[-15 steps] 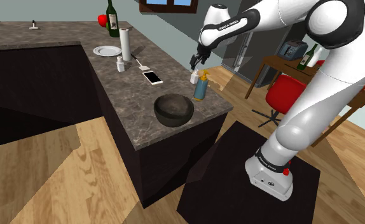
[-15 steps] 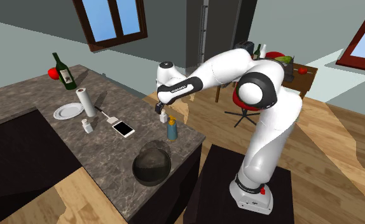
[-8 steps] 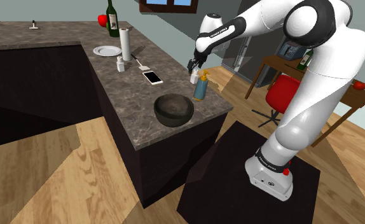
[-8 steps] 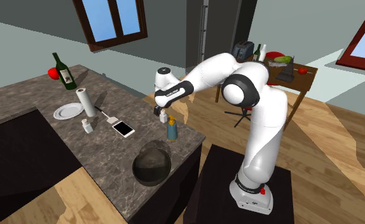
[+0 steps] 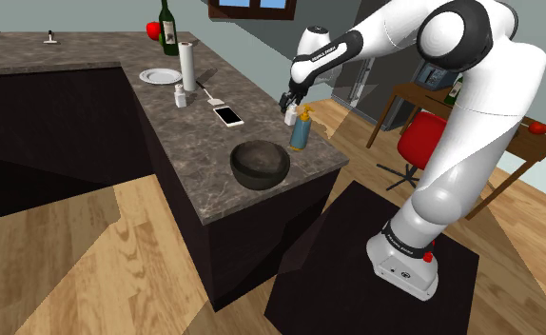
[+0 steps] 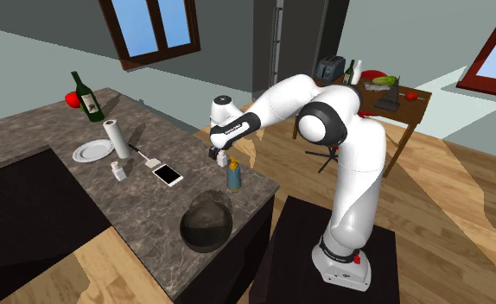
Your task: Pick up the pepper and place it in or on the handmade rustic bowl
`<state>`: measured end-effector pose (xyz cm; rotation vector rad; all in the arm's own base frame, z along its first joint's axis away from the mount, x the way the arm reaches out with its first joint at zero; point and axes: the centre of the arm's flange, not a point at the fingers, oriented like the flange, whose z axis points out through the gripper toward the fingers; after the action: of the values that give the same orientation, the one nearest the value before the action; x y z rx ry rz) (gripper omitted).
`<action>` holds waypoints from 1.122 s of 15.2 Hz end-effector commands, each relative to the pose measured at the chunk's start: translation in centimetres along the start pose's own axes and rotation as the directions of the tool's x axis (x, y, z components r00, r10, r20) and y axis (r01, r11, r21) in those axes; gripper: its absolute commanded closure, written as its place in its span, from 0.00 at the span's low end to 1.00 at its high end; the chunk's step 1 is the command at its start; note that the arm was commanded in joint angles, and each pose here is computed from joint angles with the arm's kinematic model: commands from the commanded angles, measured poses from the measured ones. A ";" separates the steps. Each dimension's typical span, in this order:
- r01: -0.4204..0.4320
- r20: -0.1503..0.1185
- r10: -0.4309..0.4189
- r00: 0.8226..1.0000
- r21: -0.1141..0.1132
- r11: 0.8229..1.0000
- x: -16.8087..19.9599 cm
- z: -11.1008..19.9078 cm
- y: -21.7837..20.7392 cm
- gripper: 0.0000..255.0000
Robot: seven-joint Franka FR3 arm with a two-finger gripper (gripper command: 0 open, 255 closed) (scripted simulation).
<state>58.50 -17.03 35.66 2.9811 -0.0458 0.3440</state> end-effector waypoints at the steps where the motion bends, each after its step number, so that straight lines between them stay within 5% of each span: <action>1: 0.000 0.000 0.000 1.000 0.000 1.000 0.0 0.0 0.0 0.00; 3: 0.000 0.000 0.000 1.000 0.000 1.000 0.0 0.0 0.0 0.00; 4: 0.000 0.000 0.000 1.000 0.000 1.000 0.0 0.0 0.0 1.00; 17: 0.000 0.000 0.000 1.000 0.000 1.000 0.5 -2.0 0.3 1.00</action>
<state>58.53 -17.10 37.31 2.9811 -0.0455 0.3448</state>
